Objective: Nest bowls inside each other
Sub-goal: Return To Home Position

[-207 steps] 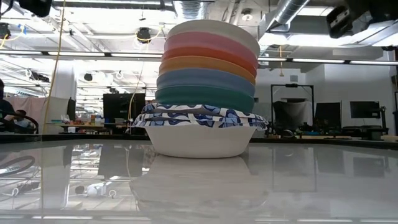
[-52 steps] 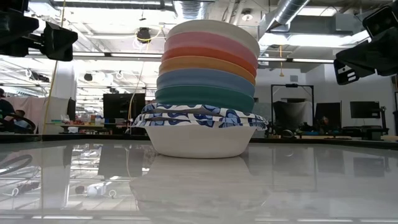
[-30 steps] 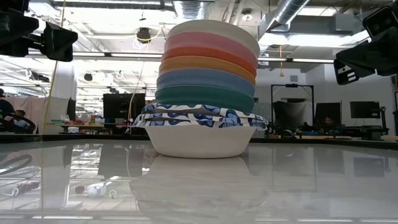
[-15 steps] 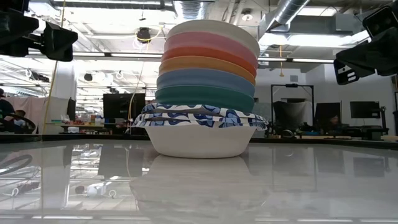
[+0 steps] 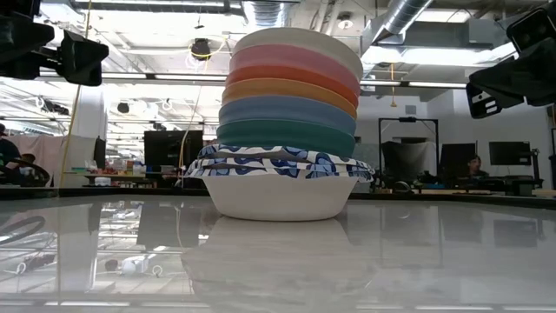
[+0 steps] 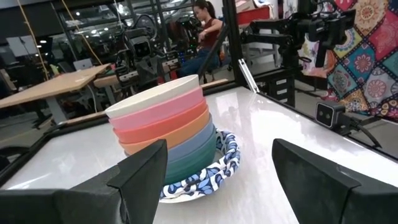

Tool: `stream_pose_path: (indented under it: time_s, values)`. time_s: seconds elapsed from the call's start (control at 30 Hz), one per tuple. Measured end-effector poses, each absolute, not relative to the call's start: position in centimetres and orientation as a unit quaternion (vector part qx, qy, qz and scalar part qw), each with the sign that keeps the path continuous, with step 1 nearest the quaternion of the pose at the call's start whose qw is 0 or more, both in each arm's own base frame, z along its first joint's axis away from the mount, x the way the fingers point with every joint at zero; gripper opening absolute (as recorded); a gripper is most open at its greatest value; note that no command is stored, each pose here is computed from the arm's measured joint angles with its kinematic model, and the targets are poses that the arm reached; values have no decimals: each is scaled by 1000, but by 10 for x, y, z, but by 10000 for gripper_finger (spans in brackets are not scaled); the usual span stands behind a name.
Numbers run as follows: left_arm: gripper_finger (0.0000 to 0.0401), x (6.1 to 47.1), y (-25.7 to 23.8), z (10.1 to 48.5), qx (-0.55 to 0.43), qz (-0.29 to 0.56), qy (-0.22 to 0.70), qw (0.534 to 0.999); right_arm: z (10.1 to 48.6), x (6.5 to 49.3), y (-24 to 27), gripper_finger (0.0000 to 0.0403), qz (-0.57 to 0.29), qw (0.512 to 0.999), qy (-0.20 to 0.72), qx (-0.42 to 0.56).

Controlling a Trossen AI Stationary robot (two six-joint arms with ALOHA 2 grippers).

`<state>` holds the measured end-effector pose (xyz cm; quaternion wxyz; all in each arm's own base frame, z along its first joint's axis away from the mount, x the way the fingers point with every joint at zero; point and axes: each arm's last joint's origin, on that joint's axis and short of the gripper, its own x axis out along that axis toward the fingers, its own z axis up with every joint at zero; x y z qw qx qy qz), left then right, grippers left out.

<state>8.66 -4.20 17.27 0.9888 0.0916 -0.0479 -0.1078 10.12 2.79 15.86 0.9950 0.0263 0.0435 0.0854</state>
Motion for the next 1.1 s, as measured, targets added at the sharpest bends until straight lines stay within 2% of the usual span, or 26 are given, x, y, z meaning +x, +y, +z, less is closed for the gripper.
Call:
stream_pose_path:
  time_s: [1.1]
  values:
    - [279,87,-42,173,92,-108,-48,989,159,101,28,22,85,995,44,26]
